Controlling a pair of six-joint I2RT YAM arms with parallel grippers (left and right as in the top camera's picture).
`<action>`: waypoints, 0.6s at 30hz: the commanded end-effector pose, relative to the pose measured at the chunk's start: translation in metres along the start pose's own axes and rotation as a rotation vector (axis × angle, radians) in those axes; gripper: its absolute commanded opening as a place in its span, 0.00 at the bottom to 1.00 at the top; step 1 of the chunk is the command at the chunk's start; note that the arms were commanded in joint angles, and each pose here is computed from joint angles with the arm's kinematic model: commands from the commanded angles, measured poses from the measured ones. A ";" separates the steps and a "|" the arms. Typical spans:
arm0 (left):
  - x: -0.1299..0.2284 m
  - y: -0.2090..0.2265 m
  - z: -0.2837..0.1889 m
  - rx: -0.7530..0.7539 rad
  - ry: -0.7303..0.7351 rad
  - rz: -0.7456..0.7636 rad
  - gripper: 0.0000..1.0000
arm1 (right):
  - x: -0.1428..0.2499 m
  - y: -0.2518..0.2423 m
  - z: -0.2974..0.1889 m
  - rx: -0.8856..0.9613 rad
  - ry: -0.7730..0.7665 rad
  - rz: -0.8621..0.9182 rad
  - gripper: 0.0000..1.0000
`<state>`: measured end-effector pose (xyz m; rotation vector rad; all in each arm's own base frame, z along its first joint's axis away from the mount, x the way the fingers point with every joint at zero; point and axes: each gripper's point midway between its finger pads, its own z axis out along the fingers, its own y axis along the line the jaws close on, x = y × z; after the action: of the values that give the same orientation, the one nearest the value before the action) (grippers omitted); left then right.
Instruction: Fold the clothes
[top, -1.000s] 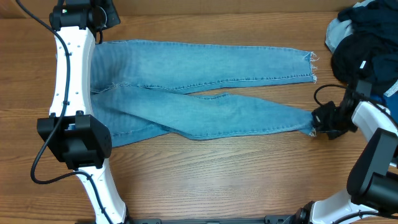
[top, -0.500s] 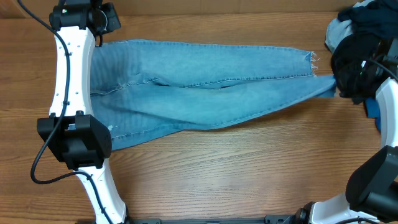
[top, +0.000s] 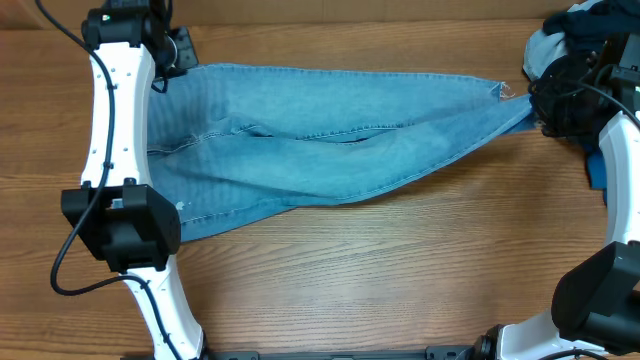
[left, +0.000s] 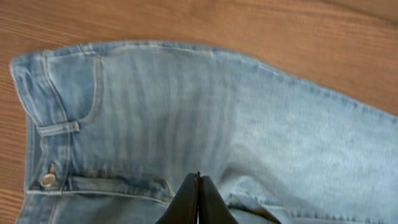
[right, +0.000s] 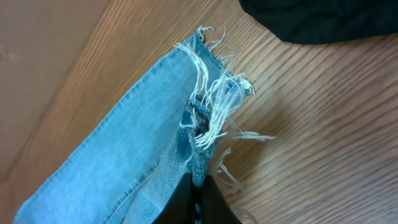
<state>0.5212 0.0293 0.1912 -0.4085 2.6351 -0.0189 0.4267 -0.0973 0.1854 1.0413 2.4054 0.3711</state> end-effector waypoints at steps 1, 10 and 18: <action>-0.008 -0.021 -0.051 0.049 -0.091 0.014 0.04 | -0.018 0.001 -0.021 -0.001 -0.078 0.040 0.04; 0.024 -0.036 -0.106 0.029 -0.069 -0.031 0.05 | -0.037 -0.008 -0.025 0.009 -0.143 0.070 0.04; 0.052 -0.017 -0.144 -0.033 -0.084 -0.059 0.05 | -0.041 -0.012 -0.026 0.013 -0.148 0.030 0.04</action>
<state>0.4398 -0.0231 0.2855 -0.3923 2.5851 -0.0107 0.4277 -0.1233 0.1890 1.1109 2.3339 0.3277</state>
